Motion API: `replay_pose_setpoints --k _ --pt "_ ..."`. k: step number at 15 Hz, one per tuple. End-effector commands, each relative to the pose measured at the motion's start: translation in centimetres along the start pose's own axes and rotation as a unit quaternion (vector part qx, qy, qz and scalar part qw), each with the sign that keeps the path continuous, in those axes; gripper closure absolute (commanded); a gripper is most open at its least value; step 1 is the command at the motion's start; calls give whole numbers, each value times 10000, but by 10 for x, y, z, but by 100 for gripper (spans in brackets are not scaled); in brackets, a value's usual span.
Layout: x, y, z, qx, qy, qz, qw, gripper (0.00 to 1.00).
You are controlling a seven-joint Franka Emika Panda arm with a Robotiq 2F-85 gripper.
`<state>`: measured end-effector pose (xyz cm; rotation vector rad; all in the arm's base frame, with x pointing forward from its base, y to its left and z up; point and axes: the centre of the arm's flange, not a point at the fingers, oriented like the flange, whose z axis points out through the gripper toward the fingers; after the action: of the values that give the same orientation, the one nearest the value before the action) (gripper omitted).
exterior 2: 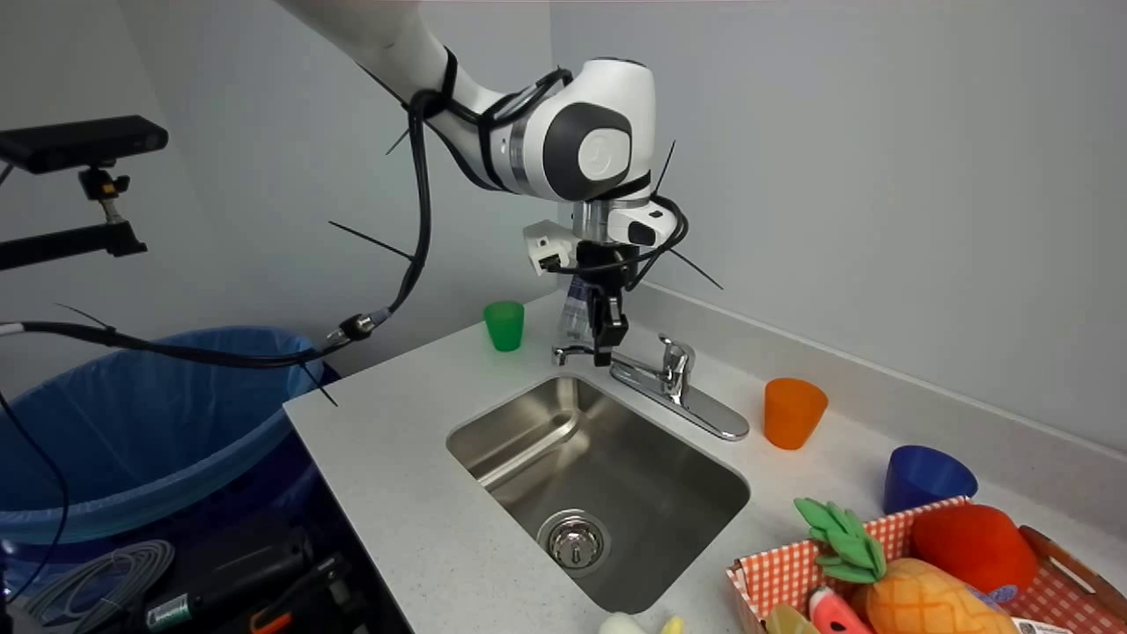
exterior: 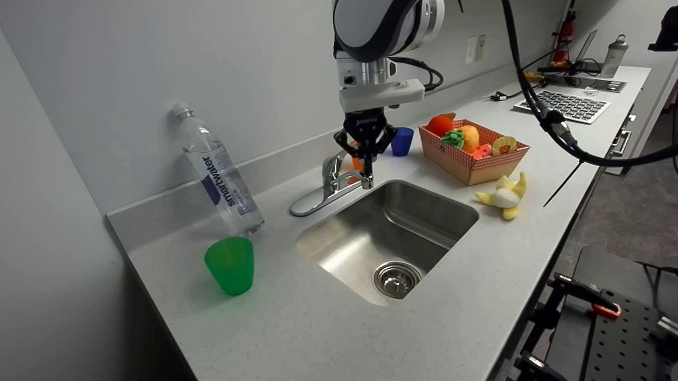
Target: Turn the faucet to the left
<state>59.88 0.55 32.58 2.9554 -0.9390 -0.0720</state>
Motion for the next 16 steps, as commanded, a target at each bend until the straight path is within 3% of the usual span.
replay_pose_setpoints --k 1,5,10,16 --pt "-19 11 -12 -130 -264 20 9996 100" --pt "-28 31 -24 -99 -262 -50 9996 100" --pt "-57 8 -10 98 -128 -180 9997 100" --pt "-63 -23 -6 395 258 -438 9979 100"
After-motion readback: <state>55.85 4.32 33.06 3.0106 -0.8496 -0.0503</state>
